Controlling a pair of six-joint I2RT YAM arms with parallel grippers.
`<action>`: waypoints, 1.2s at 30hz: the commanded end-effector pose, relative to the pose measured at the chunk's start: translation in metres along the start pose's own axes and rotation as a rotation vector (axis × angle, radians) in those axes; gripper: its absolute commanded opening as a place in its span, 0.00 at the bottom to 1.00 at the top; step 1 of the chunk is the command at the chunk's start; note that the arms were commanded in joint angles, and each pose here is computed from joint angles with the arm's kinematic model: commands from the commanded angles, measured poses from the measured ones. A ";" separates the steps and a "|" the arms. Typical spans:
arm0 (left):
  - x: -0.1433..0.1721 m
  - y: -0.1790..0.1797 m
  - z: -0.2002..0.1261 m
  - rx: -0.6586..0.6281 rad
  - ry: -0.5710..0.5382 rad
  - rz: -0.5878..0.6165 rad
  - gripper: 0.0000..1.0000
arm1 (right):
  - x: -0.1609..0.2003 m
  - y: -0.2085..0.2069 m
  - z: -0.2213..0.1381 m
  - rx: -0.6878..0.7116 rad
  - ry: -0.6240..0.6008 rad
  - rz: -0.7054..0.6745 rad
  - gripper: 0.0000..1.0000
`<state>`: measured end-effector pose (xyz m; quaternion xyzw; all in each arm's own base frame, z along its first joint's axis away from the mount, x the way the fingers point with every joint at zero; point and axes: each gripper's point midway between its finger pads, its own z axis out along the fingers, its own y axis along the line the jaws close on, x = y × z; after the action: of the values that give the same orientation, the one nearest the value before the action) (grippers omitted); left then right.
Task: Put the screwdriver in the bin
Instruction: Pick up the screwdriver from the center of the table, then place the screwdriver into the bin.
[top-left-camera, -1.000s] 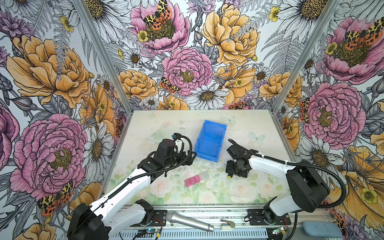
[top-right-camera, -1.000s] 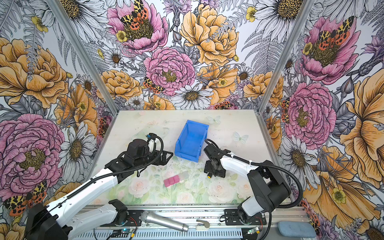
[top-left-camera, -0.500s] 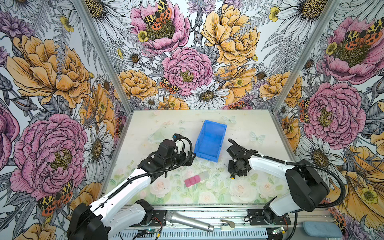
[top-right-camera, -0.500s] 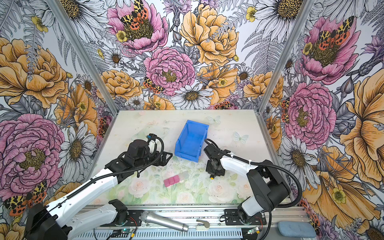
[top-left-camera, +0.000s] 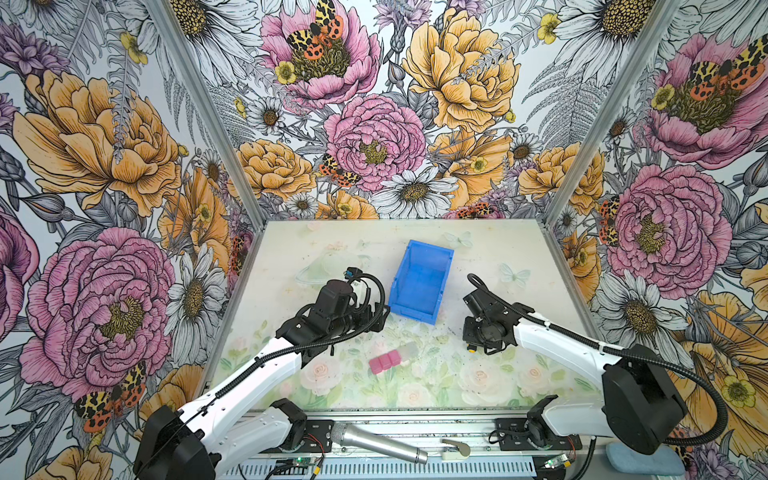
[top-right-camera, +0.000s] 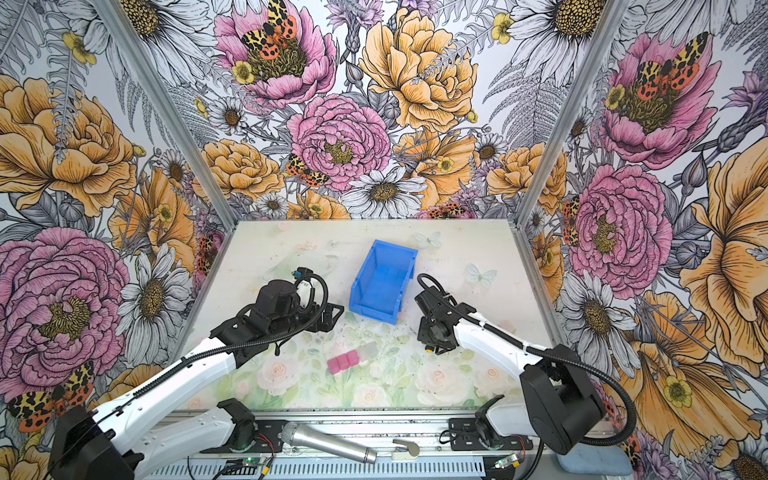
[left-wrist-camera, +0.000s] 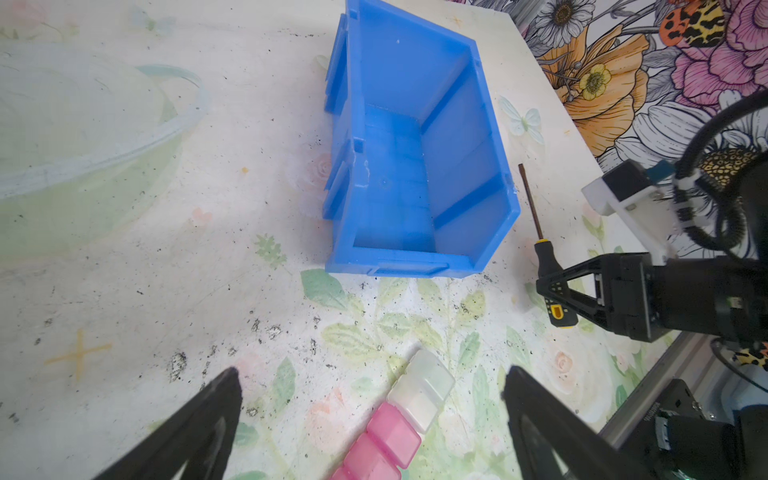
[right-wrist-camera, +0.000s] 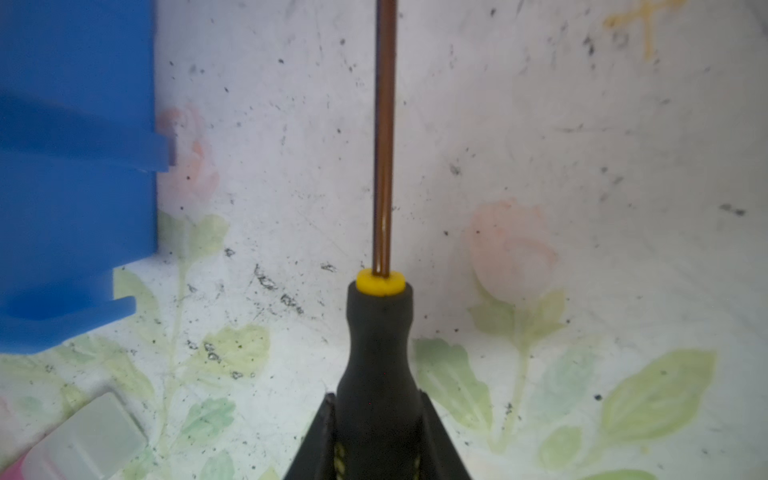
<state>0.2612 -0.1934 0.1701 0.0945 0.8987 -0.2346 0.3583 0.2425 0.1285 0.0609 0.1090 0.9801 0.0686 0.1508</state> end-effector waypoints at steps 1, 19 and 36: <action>0.004 0.007 -0.002 -0.037 -0.009 -0.012 0.99 | -0.038 0.016 -0.036 -0.026 -0.132 -0.051 0.00; -0.019 -0.005 -0.018 0.035 -0.113 0.011 0.99 | -0.126 0.127 -0.110 -0.235 -0.156 -0.002 0.00; -0.016 -0.036 -0.016 0.180 -0.065 0.052 0.99 | -0.134 0.186 -0.043 -0.250 -0.065 -0.028 0.00</action>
<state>0.2507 -0.2089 0.1935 0.1242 0.8710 -0.2943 0.3733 0.3800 0.2600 0.1685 0.0757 0.9648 0.1685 0.1874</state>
